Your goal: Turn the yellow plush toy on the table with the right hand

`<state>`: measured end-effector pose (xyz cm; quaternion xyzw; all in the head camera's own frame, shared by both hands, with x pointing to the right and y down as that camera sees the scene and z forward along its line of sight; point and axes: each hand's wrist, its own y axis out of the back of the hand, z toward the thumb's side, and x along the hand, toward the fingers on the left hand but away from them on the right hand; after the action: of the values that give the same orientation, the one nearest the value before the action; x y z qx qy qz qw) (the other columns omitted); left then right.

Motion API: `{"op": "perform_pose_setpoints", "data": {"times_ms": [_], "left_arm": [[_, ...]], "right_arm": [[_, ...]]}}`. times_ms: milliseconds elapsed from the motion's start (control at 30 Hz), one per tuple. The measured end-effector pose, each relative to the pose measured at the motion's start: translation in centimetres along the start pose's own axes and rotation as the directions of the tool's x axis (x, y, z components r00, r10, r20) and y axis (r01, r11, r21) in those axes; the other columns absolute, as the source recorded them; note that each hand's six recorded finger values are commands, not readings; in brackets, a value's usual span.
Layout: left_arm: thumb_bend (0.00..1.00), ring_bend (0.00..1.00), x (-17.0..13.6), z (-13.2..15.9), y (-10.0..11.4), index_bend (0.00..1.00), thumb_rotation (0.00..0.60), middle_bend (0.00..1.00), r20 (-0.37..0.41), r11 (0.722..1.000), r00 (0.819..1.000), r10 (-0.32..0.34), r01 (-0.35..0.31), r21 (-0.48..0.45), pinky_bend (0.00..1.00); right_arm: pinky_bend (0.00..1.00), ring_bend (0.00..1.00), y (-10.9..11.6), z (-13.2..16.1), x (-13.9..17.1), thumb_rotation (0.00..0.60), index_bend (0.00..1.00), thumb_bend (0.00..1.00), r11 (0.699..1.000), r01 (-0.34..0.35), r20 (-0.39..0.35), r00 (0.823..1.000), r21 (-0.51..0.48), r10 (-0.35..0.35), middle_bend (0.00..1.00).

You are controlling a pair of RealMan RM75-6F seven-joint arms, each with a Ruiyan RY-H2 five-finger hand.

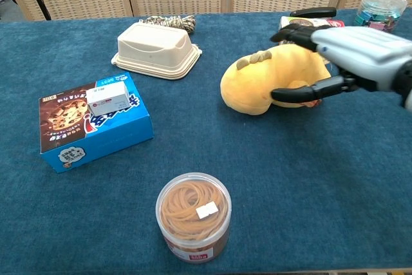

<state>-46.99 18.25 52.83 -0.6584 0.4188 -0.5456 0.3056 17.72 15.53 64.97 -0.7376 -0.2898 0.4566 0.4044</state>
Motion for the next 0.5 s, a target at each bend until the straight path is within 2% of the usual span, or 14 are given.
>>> {"op": "perform_pose_setpoints", "data": {"times_ms": [100, 300, 500], "left_arm": [[0.0, 0.0, -0.1, -0.4, 0.2, 0.0, 0.6, 0.0, -0.01, 1.0, 1.0, 0.004, -0.004, -0.014, 0.0], [0.0, 0.0, 0.0, -0.7, 0.3, 0.0, 0.6, 0.0, -0.015, 1.0, 1.0, -0.002, 0.002, -0.021, 0.0], [0.0, 0.0, 0.2, -0.8, 0.2, 0.0, 0.6, 0.0, -0.018, 1.0, 1.0, -0.015, 0.015, -0.024, 0.0]], "right_arm": [[0.0, 0.0, -0.1, 2.6, -2.5, 0.103, 0.0, 0.0, 1.0, 0.011, -0.04, 0.999, 0.012, -0.01, 0.0], [0.0, 0.0, 0.1, 6.1, -6.5, 0.102, 0.0, 0.0, 0.999, 0.036, -0.069, 0.997, 0.006, -0.035, 0.0], [0.0, 0.0, -0.4, 7.5, -9.2, 0.1, 0.0, 0.0, 0.999, 0.033, -0.055, 0.998, -0.02, -0.034, 0.0]]}}
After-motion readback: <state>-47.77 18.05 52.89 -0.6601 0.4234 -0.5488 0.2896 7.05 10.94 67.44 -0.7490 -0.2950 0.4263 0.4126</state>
